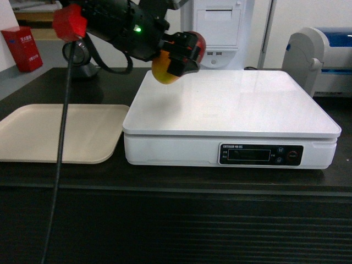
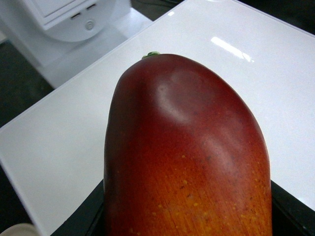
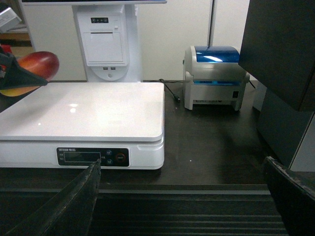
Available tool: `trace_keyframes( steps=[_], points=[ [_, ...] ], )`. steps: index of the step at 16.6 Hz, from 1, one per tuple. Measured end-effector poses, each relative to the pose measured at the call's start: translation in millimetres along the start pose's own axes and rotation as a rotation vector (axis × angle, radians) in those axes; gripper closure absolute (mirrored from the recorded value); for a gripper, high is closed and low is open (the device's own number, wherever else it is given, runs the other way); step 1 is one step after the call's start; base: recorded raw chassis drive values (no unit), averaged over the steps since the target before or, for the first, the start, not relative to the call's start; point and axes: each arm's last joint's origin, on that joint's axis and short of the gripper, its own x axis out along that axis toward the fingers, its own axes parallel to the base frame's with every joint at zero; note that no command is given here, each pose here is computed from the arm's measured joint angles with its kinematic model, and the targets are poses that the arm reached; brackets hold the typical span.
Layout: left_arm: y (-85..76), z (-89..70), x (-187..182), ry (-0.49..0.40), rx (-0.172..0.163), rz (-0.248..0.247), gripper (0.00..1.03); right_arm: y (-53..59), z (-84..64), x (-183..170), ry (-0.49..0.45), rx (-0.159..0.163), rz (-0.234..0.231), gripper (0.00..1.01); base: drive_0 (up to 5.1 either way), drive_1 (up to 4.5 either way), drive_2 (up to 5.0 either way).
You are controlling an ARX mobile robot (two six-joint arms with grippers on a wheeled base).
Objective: Place dark red mango on scale at checkout
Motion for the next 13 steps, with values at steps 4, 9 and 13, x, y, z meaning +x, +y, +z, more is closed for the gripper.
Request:
trace_keyframes(
  steps=[4, 9, 13],
  points=[
    [-22.1, 23.0, 21.0, -0.013, 0.044, -0.061, 0.39, 0.0, 0.0, 0.0, 0.000, 0.000, 0.000, 0.03, 0.0, 0.00, 0.0],
    [-51.0, 23.5, 64.0, 0.047, 0.081, -0.127, 0.39, 0.0, 0.0, 0.0, 0.000, 0.000, 0.000, 0.03, 0.0, 0.00, 0.0],
    [-52.2, 31.9, 82.3, 0.058, 0.097, -0.098, 0.39, 0.0, 0.0, 0.0, 0.000, 0.000, 0.000, 0.03, 0.0, 0.00, 0.0]
  ],
)
